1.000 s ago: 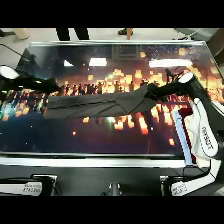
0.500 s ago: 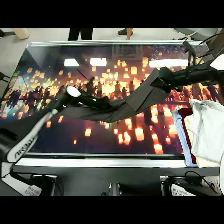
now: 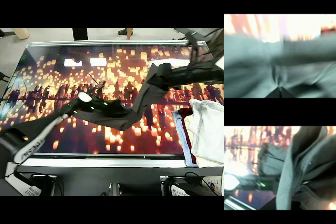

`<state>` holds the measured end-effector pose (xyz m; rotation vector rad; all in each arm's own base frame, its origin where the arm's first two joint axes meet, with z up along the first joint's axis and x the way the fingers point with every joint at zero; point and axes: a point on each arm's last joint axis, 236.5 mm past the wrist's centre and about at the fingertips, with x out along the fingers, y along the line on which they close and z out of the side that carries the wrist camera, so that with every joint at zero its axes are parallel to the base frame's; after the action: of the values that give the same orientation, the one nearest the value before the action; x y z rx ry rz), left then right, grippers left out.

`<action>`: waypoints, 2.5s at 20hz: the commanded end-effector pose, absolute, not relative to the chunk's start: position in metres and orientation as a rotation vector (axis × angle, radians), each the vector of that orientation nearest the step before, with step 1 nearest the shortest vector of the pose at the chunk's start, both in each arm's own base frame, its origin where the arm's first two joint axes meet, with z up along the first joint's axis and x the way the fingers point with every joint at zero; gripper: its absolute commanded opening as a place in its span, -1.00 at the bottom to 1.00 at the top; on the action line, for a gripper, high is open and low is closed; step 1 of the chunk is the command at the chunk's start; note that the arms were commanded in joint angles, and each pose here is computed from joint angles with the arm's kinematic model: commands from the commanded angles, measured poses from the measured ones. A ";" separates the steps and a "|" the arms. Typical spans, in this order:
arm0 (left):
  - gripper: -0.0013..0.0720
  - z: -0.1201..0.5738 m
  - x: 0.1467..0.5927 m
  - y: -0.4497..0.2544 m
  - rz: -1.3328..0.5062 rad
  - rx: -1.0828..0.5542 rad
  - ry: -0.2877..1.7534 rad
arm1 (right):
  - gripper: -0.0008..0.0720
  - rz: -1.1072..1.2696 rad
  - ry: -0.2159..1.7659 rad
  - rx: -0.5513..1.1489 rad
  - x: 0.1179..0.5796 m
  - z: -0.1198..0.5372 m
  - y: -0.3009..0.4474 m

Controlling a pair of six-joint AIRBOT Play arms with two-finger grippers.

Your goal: Fold the shirts.

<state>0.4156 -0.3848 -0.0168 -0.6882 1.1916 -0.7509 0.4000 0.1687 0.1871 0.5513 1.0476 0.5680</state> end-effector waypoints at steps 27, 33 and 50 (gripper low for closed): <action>-0.90 0.211 0.428 -0.058 -0.328 -0.406 0.660 | 0.88 0.361 1.617 0.786 0.382 -0.099 0.228; -0.89 0.211 0.427 -0.058 -0.329 -0.406 0.663 | -0.89 0.616 1.423 0.926 0.420 -0.028 0.254; -0.89 0.215 0.433 -0.054 -0.314 -0.407 0.633 | -0.89 -0.135 0.792 1.021 0.386 0.196 -0.204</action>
<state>0.4324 -0.0545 0.2151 -0.4081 0.6339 -0.3146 0.4173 -0.1598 0.1887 0.9698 0.8343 -0.0286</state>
